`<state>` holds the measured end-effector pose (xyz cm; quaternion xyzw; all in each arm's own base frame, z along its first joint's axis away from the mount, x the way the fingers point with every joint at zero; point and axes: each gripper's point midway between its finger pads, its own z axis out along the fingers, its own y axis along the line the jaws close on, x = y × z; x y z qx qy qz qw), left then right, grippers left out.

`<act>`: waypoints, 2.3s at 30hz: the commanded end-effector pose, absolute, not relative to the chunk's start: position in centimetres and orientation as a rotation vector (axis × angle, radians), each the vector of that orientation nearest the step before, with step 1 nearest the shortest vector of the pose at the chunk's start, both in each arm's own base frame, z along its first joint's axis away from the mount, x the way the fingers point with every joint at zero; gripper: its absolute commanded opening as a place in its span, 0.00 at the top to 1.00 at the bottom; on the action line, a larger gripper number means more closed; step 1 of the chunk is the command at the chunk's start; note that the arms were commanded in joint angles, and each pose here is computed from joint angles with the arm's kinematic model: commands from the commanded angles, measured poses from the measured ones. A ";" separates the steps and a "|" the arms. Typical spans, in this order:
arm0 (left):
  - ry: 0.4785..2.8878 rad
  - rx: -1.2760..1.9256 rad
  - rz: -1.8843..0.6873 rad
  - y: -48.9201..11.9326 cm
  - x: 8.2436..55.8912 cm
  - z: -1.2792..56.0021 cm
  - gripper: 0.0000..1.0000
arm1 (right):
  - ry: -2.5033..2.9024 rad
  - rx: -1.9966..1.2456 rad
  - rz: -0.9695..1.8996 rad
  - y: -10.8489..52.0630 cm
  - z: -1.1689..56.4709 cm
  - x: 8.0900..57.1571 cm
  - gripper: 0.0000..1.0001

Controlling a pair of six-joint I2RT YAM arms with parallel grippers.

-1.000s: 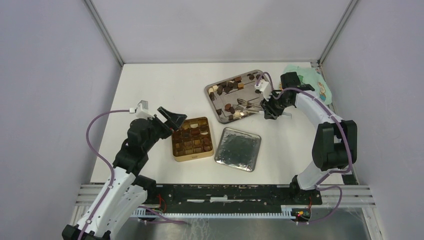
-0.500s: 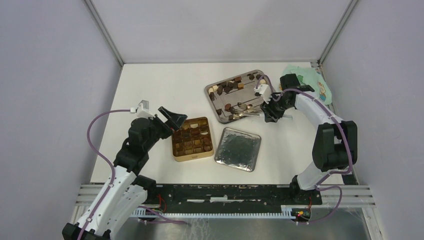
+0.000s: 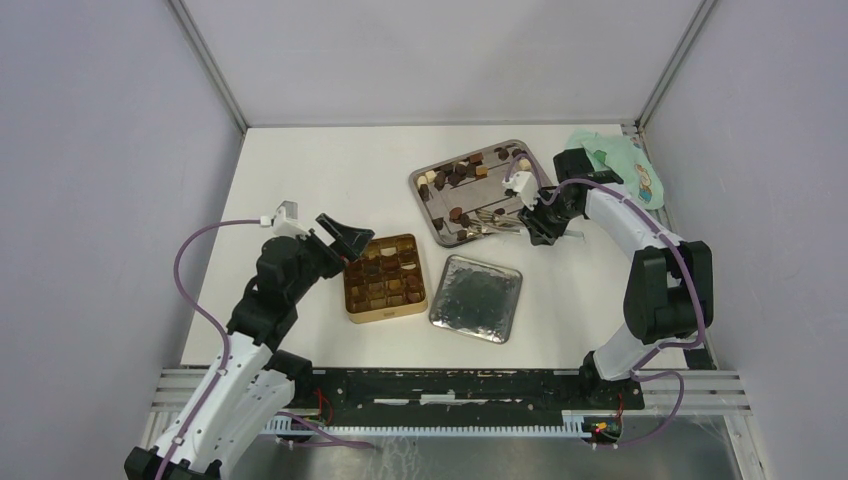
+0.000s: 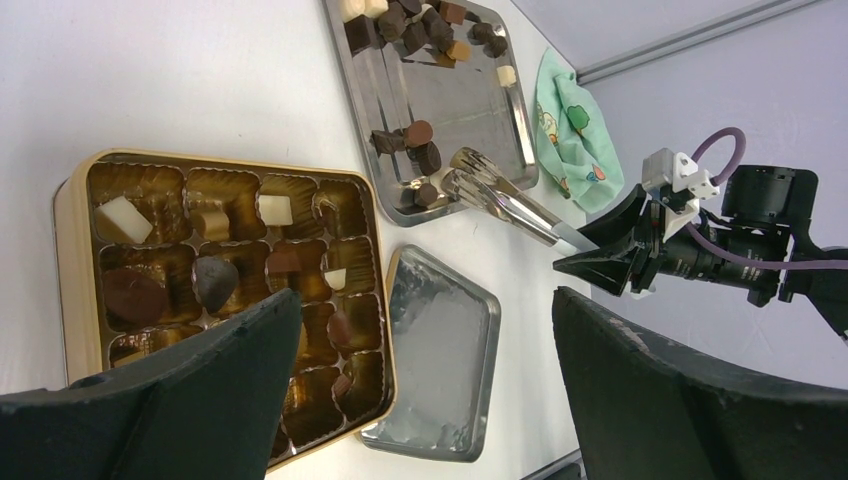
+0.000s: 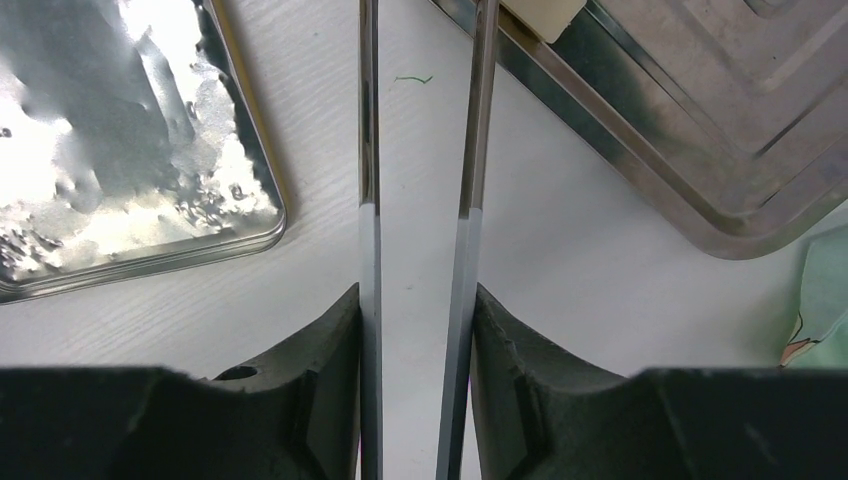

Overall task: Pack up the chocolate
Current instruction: Pick up the fake chocolate from the plate.

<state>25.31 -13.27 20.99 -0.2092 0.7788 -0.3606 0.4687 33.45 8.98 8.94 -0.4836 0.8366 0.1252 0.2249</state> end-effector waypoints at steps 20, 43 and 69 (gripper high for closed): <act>1.901 -0.535 -0.860 -12.6 24.9 20.7 0.02 | 2.272 -1.314 0.277 9.0 10.0 35.1 0.85; 2.399 -0.336 -0.142 -8.3 29.8 12.2 0.41 | 2.141 -1.246 0.345 10.4 12.9 35.7 1.00; 2.558 -0.268 -0.102 -7.7 33.1 6.5 0.98 | 2.078 -1.232 0.434 11.7 14.8 34.9 1.00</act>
